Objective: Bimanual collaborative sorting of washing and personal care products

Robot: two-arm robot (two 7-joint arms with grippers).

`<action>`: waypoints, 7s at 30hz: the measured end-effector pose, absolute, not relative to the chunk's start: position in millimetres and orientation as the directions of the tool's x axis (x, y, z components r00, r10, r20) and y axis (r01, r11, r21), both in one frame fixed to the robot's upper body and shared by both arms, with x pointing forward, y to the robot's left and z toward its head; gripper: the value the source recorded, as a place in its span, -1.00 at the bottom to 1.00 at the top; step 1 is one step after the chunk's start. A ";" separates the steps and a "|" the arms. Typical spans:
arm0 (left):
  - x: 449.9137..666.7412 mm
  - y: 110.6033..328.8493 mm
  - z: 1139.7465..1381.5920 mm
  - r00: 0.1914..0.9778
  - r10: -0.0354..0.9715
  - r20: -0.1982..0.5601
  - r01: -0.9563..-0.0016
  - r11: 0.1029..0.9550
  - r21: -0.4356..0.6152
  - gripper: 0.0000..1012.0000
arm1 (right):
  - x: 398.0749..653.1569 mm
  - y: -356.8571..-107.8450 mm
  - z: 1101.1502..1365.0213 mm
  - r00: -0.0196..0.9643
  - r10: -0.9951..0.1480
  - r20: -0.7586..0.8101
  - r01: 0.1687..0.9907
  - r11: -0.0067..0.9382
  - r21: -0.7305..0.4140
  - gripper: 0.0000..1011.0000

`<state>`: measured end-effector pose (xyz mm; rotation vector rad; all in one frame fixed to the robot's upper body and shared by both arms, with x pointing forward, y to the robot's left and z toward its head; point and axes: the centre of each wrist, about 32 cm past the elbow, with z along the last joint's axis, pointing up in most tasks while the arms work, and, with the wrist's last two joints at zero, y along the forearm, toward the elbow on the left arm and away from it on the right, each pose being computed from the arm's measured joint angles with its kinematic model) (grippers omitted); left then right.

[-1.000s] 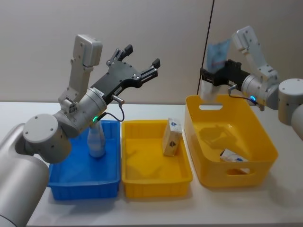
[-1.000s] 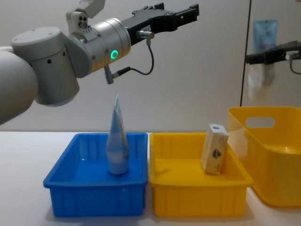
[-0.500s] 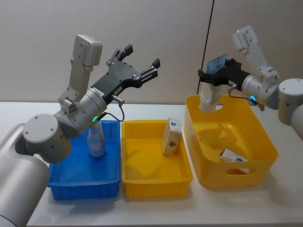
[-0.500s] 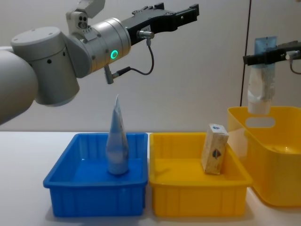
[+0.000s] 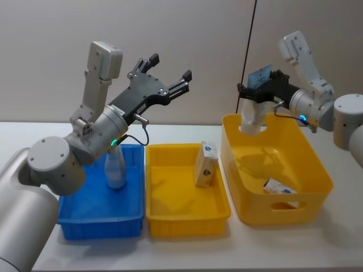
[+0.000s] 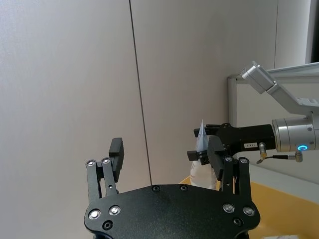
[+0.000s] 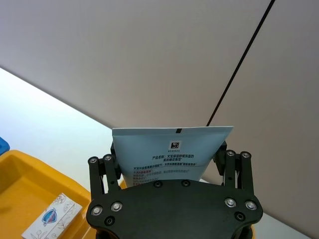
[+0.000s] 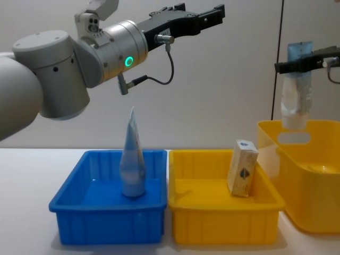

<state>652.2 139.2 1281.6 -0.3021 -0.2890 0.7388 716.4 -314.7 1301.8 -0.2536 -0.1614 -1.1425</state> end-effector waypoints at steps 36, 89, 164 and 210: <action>652.2 139.1 1281.6 0.704 0.694 0.150 -0.612 0.700 -0.368 0.98 | 716.4 -314.7 1301.7 0.408 -0.876 0.255 0.913 0.391 -0.117 0.98; 652.2 139.2 1281.6 0.704 0.694 0.150 -0.612 0.700 -0.368 0.98 | 716.4 -314.7 1301.8 0.408 -0.876 0.255 0.913 0.391 -0.117 0.98; 492.0 198.1 1204.4 0.404 0.882 0.243 -0.896 0.435 -0.086 0.98 | 683.0 -293.2 1235.5 0.380 -0.899 0.219 0.925 0.376 -0.060 0.87; 492.0 198.4 1204.4 0.404 0.882 0.242 -0.897 0.434 -0.086 0.98 | 587.7 -266.2 1182.0 0.347 -0.927 0.147 0.936 0.351 0.007 0.43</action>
